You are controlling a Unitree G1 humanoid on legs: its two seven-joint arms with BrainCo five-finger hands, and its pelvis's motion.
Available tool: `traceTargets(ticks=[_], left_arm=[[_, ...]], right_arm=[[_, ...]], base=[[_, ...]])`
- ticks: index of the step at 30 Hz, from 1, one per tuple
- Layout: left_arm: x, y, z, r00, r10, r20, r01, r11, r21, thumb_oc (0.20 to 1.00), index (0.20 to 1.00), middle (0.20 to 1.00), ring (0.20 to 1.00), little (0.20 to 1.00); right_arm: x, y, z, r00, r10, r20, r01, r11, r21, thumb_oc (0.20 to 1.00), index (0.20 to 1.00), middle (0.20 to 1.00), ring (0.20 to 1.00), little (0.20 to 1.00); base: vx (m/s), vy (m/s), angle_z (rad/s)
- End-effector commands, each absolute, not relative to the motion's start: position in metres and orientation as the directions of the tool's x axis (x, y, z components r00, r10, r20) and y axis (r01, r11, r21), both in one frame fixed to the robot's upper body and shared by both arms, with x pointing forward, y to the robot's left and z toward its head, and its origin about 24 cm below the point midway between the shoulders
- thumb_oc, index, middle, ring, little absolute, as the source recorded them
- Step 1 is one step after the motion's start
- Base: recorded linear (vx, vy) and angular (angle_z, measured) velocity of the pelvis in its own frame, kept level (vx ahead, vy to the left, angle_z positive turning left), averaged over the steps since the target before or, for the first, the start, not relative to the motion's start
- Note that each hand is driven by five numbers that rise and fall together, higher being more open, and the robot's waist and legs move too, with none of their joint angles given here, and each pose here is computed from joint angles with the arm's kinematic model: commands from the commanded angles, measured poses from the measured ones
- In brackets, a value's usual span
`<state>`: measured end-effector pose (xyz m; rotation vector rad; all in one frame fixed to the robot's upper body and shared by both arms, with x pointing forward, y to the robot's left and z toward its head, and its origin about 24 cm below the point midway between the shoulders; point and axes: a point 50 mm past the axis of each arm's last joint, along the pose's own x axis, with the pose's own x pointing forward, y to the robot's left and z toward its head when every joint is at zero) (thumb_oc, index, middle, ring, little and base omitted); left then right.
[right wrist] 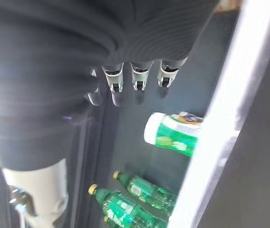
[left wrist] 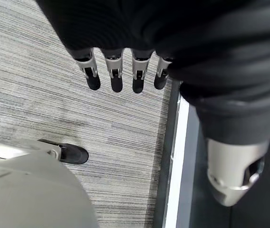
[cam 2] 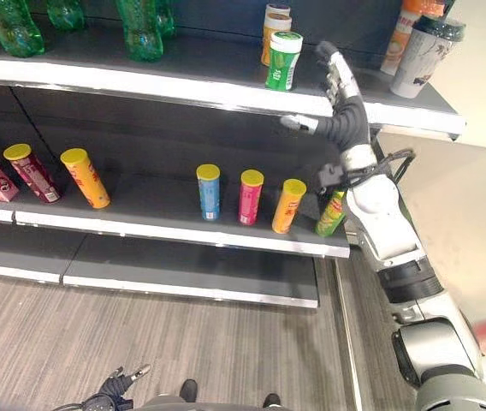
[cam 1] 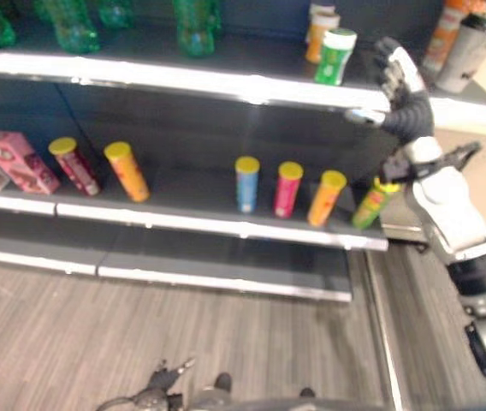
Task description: Put the goods on the table back onto the shelves and tidy them up.
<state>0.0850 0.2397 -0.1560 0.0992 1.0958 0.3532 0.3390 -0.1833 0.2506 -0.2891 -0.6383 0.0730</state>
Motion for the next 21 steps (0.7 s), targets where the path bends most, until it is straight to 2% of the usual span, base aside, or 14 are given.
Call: traceTargets(ticks=[1, 6, 21], left_arm=[[0.086, 0.248, -0.155, 0.401, 0.341, -0.850, -0.224, 0.937, 0.270, 1.000, 1.000, 1.000, 1.000, 1.000], [0.085, 0.252, -0.154, 0.391, 0.353, -0.850, -0.231, 0.932, 0.280, 1.000, 1.000, 1.000, 1.000, 1.000], [0.082, 0.261, -0.153, 0.381, 0.363, -0.850, -0.252, 0.926, 0.282, 1.000, 1.000, 1.000, 1.000, 1.000]], right_arm=[[0.342, -0.183, 0.284, 0.750, 0.131, 0.648, 0.101, 0.946, -0.309, 1.000, 1.000, 1.000, 1.000, 1.000], [0.351, -0.190, 0.290, 0.773, 0.090, 0.628, 0.170, 0.924, -0.341, 1.000, 1.000, 1.000, 1.000, 1.000], [0.381, -0.184, 0.293, 0.856, 0.085, 0.509, 0.076, 0.955, -0.286, 1.000, 1.000, 1.000, 1.000, 1.000]], base=[[0.00, 0.000, 0.00], [0.00, 0.001, 0.01], [0.00, 0.000, 0.00]])
